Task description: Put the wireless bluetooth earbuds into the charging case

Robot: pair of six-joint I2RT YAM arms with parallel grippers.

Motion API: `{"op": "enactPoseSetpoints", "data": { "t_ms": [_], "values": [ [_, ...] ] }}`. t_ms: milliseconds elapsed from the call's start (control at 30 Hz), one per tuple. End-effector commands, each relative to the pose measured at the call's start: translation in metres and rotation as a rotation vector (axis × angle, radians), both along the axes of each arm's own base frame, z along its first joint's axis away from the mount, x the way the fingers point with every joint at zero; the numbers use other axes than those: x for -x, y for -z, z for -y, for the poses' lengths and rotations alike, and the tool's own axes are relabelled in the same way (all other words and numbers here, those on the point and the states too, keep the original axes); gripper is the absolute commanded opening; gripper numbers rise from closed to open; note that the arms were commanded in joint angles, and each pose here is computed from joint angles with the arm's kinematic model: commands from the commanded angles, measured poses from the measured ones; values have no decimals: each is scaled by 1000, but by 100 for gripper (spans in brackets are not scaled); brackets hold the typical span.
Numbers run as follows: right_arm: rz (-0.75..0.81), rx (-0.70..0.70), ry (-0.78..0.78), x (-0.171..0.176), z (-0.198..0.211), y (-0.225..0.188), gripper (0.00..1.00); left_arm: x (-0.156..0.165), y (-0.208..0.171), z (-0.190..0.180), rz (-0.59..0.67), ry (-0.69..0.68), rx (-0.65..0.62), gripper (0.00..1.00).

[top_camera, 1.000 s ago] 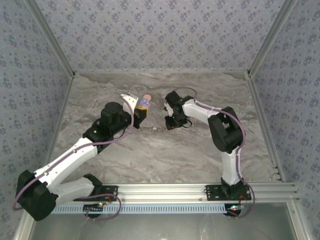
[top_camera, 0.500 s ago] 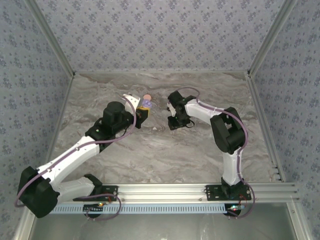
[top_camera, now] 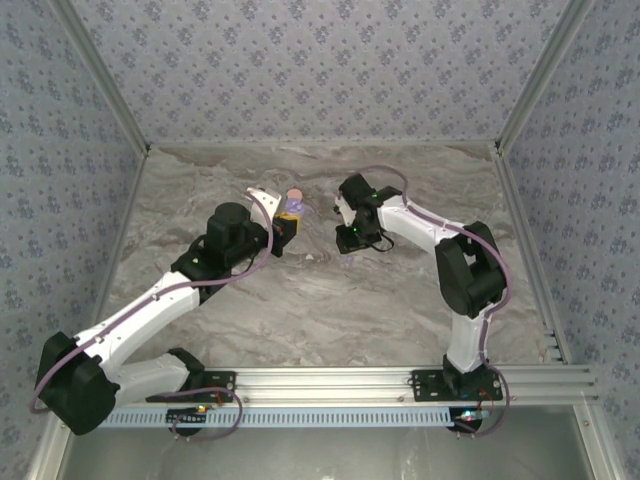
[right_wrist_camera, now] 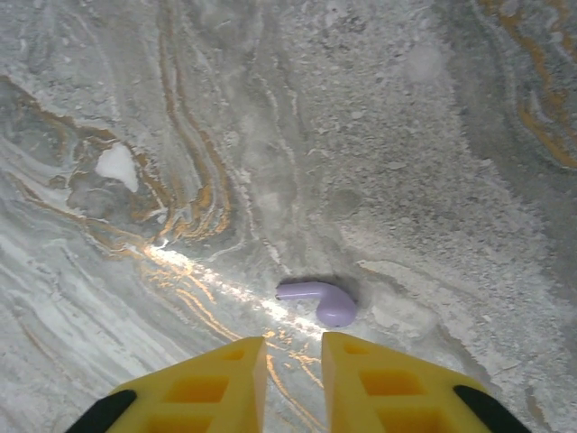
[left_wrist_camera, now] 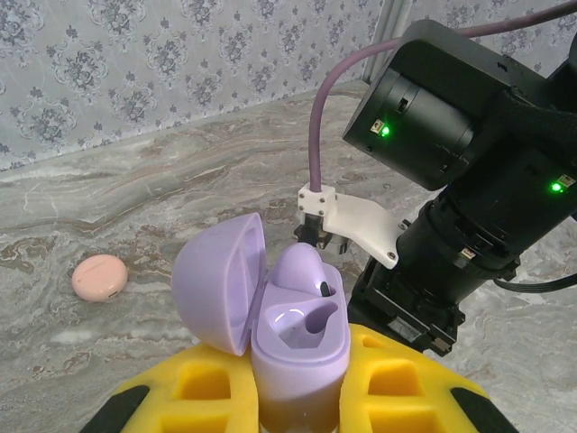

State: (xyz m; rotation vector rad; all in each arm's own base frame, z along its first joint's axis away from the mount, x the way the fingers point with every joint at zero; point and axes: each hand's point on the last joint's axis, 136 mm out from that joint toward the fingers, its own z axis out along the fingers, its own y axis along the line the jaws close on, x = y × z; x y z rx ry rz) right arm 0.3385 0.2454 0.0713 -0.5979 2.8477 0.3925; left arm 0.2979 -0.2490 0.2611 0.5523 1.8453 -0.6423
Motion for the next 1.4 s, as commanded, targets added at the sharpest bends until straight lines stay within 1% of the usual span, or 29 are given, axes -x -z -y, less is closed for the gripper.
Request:
{"op": "enactPoseSetpoints", "data": {
  "t_ms": [0, 133, 333, 600, 867, 1367],
  "values": [
    [-93, 5, -19, 21, 3, 12, 18, -1, -30, 8, 53, 21, 58, 13],
    [-141, 36, -14, 29, 7, 29, 14, 0, -31, 9, 54, 24, 57, 13],
    [-169, 104, -5, 32, 17, 45, 13, 0, -29, 8, 52, 21, 53, 13],
    [-153, 180, 27, 23, 27, 54, 13, -1, -29, 8, 53, 20, 51, 13],
    [-128, 201, 43, 9, 24, 58, 12, -1, -28, 7, 52, 17, 46, 13],
    [-73, 183, 44, -13, 11, 50, 13, 1, -31, 6, 59, 17, 49, 13]
  ]
}}
